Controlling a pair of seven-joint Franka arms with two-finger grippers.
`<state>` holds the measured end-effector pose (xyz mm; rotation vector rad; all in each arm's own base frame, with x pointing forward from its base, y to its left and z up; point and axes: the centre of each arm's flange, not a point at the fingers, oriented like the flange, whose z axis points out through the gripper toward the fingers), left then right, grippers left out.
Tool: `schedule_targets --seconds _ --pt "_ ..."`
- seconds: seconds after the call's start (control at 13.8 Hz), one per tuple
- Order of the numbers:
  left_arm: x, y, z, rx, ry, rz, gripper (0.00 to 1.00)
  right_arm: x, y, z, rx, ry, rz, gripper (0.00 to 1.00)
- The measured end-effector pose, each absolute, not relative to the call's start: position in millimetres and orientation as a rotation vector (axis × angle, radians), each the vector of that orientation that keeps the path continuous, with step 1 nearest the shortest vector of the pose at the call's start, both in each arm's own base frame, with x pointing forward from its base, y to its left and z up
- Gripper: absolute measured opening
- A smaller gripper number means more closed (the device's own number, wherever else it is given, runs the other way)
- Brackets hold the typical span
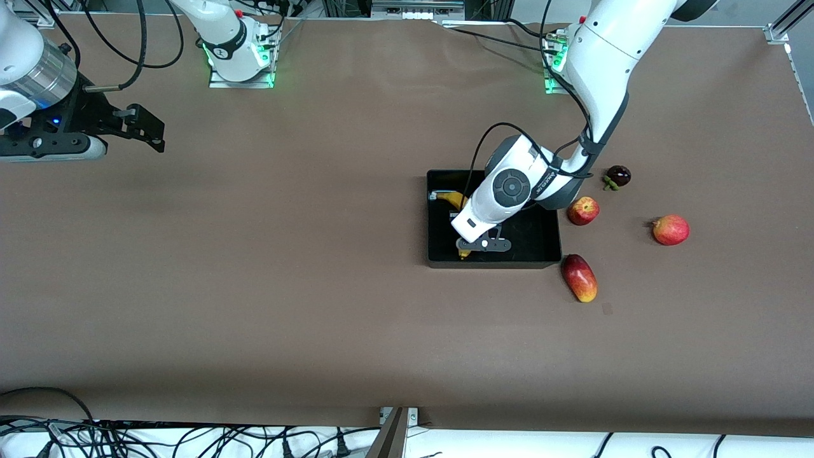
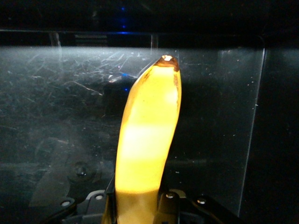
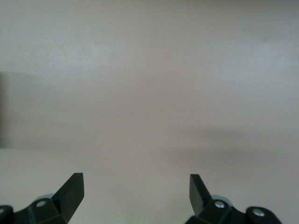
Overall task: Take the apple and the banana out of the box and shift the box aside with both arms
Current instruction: 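Carry the banana out of the tray and lower it beside the apples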
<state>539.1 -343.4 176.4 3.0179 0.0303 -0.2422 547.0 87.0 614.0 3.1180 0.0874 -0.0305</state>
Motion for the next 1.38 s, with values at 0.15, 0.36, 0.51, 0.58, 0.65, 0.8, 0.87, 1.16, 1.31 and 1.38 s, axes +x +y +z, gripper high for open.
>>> schedule_targets --seconds 0.15,0.36,0.51,0.58,0.65,0.8,0.87,1.16,1.31,1.38 --pt "538.4 -343.1 179.9 3.028 0.026 -0.27 0.34 547.0 87.1 614.0 3.118 0.087 -0.031 1.0" --pt "546.6 -341.3 222.1 3.053 0.021 -0.301 0.34 547.0 87.2 614.0 3.119 0.088 -0.031 1.0" --pt "557.5 -335.9 273.2 3.074 0.034 -0.313 0.34 547.0 87.2 614.1 3.119 0.087 -0.03 1.0" --pt "563.9 -329.9 299.4 3.084 0.046 -0.326 0.34 547.0 87.2 614.1 3.119 0.088 -0.03 1.0" --pt "571.4 -320.5 324.8 3.095 0.065 -0.348 0.34 547.0 87.2 614.1 3.119 0.087 -0.03 1.0" --pt "586.8 -290.8 364.2 3.119 0.117 -0.429 0.34 547.0 87.2 614.1 3.119 0.088 -0.03 1.0" --pt "595.8 -268.5 375.8 3.133 0.12 -0.462 0.34 547.0 87.2 614.1 3.119 0.088 -0.031 1.0" --pt "634.8 -145.3 370.1 3.095 -0.041 -0.516 0.34 547.0 87.3 614.1 3.12 0.088 -0.031 1.0" --pt "647.9 -76.5 350.5 3.083 -0.097 -0.546 0.34 546.9 87.4 614.1 3.12 0.088 -0.031 1.0" --pt "652.0 -48.9 338.5 3.101 -0.135 -0.56 0.34 546.9 87.4 614.1 3.12 0.088 -0.031 1.0"
